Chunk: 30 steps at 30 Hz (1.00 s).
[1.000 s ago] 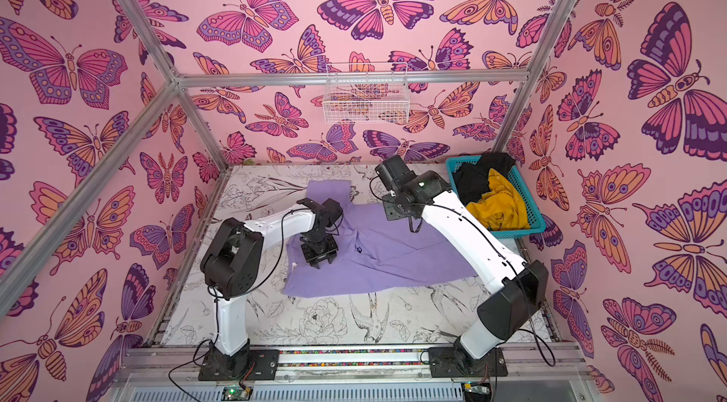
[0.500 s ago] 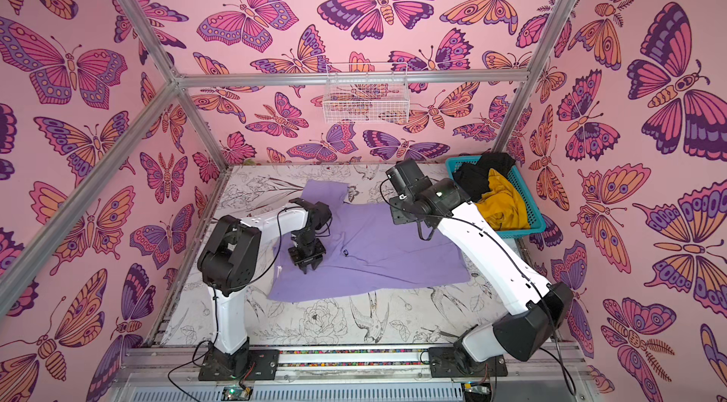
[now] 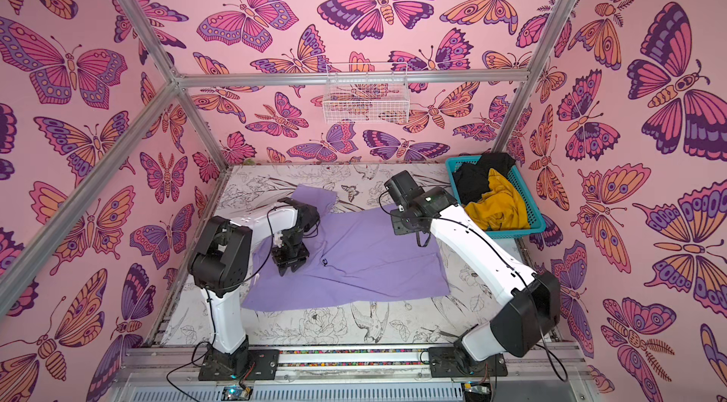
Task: Fold and stack t-shirts
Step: Smooth out the T-shirt at the center of the board.
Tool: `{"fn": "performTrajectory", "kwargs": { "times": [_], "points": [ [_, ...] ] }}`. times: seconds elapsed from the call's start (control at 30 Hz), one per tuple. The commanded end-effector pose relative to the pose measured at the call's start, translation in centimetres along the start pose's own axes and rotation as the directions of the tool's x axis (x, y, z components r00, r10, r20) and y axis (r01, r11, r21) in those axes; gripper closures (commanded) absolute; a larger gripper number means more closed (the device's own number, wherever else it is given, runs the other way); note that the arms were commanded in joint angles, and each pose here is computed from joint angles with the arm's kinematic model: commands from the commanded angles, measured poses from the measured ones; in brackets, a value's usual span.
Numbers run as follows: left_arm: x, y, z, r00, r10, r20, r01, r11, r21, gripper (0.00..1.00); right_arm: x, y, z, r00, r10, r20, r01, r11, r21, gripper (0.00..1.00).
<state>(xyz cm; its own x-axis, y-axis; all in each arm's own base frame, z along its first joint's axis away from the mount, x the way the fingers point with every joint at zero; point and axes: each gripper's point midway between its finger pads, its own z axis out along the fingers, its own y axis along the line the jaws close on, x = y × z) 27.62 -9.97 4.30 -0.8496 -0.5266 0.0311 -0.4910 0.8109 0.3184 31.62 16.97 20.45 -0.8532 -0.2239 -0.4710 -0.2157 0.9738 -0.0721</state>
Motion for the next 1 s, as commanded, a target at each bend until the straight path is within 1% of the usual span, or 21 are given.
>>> {"fn": "performTrajectory", "kwargs": {
  "times": [0.0, 0.07, 0.13, 0.2, 0.23, 0.33, 0.37, 0.43, 0.53, 0.63, 0.77, 0.9, 0.97],
  "points": [
    [-3.4, -0.5, -6.9, 0.979, 0.003, 0.206, -0.027, 0.993, 0.117, 0.52, -3.4, -1.1, 1.9, 0.997, 0.076, 0.029, -0.075, 0.997, -0.018, 0.59],
    [-5.4, -0.7, -9.9, 0.961, -0.029, 0.275, -0.022, 0.983, 0.181, 0.51, -5.1, -2.0, 2.7, 0.994, 0.101, 0.033, -0.1, 0.995, -0.017, 0.58],
    [-7.9, -0.9, -12.8, 0.935, -0.048, 0.351, -0.032, 0.975, 0.218, 0.52, -6.8, -3.2, 3.8, 0.992, 0.126, 0.02, -0.126, 0.992, -0.015, 0.57],
    [-10.2, -1.4, -14.7, 0.914, -0.056, 0.401, -0.044, 0.97, 0.237, 0.53, -8.1, -4.4, 5.2, 0.988, 0.153, 0.001, -0.153, 0.988, -0.007, 0.57],
    [-11.3, -1.8, -15.2, 0.912, -0.061, 0.405, -0.048, 0.966, 0.255, 0.53, -8.7, -4.8, 6.4, 0.987, 0.161, -0.02, -0.161, 0.987, -0.011, 0.57],
    [-14.4, -3.0, -14.1, 0.926, -0.058, 0.374, -0.044, 0.965, 0.257, 0.55, -9.3, -6.2, 9.2, 0.976, 0.184, -0.114, -0.185, 0.983, -0.002, 0.59],
    [-15.2, -3.3, -13.7, 0.929, -0.052, 0.366, -0.046, 0.966, 0.256, 0.58, -9.5, -6.7, 9.8, 0.971, 0.194, -0.139, -0.196, 0.981, 0.0, 0.62],
    [-16.6, -4.6, -12.7, 0.936, -0.024, 0.351, -0.072, 0.963, 0.26, 0.61, -9.5, -7.3, 11.1, 0.963, 0.204, -0.174, -0.206, 0.978, 0.005, 0.64],
    [-18.8, -5.7, -11.3, 0.933, 0.006, 0.361, -0.095, 0.968, 0.231, 0.62, -9.9, -7.1, 11.9, 0.961, 0.212, -0.177, -0.221, 0.975, -0.034, 0.63],
    [-20.8, -6.4, -10.1, 0.932, 0.009, 0.362, -0.098, 0.968, 0.229, 0.63, -10.5, -7.6, 12.6, 0.954, 0.241, -0.179, -0.254, 0.966, -0.053, 0.63],
    [-23.2, -7.0, -9.6, 0.918, 0.011, 0.397, -0.108, 0.969, 0.222, 0.62, -11.0, -8.5, 13.8, 0.942, 0.276, -0.191, -0.295, 0.952, -0.077, 0.63],
    [-24.8, -7.3, -8.9, 0.902, 0.028, 0.43, -0.121, 0.974, 0.191, 0.6, -11.0, -8.8, 14.7, 0.94, 0.27, -0.208, -0.29, 0.954, -0.071, 0.63],
    [-25.8, -7.6, -8.2, 0.899, 0.028, 0.437, -0.126, 0.973, 0.195, 0.59, -10.8, -8.8, 15.0, 0.94, 0.264, -0.217, -0.285, 0.956, -0.071, 0.63]
  ]
}}
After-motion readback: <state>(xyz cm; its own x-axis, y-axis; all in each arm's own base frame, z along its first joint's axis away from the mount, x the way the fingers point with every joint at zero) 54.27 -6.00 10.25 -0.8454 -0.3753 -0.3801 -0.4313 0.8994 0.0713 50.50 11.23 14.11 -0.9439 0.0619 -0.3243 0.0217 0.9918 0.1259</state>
